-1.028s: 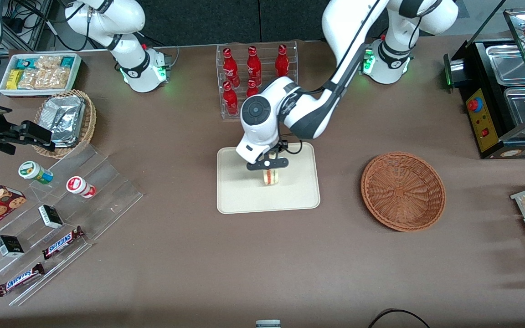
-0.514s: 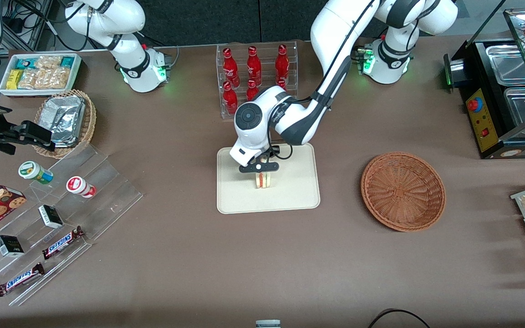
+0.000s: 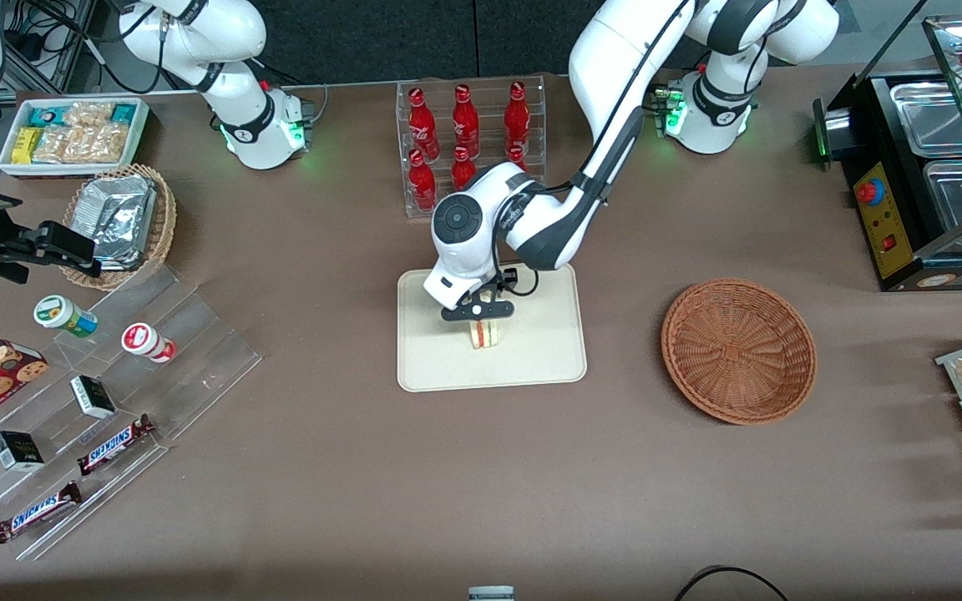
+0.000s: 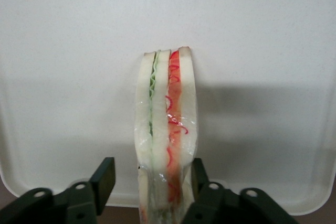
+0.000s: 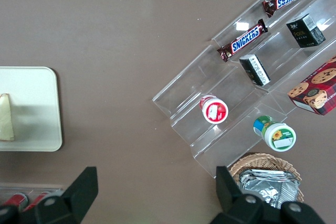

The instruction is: Place sandwich from basket to tray

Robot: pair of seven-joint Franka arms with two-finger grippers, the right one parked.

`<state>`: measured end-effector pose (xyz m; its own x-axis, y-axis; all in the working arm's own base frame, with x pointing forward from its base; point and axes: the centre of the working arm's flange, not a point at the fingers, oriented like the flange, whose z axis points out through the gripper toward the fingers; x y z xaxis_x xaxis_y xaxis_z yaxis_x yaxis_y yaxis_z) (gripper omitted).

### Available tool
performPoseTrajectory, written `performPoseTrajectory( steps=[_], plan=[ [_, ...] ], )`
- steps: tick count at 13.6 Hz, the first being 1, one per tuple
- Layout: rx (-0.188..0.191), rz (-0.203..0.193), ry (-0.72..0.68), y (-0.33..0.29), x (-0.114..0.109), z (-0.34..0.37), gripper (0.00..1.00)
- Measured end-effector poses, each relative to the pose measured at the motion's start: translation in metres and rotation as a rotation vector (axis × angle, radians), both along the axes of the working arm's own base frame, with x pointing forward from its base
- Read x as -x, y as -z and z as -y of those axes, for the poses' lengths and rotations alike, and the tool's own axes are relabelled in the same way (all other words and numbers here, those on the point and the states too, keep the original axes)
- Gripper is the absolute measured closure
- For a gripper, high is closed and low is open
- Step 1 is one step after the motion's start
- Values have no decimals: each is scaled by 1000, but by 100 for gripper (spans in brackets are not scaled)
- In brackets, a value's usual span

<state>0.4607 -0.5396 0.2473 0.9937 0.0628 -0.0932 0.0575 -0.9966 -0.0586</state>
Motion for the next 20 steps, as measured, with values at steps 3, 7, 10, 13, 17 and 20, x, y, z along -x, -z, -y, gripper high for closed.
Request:
performPoseTrajectory(
  steps=[3,7,10,13,17,20],
  plan=[
    [-3,6,-12,-23,-8,-3,1],
    [-33,15,-127,-125,-24,-37,0],
    [-78,-7,-198,-205,-28,-88,0],
    [-102,-18,-274,-279,-33,-154,0],
    [-97,-45,-264,-338,-37,-237,0],
    [-80,-77,-210,-355,-48,-295,0]
  ],
)
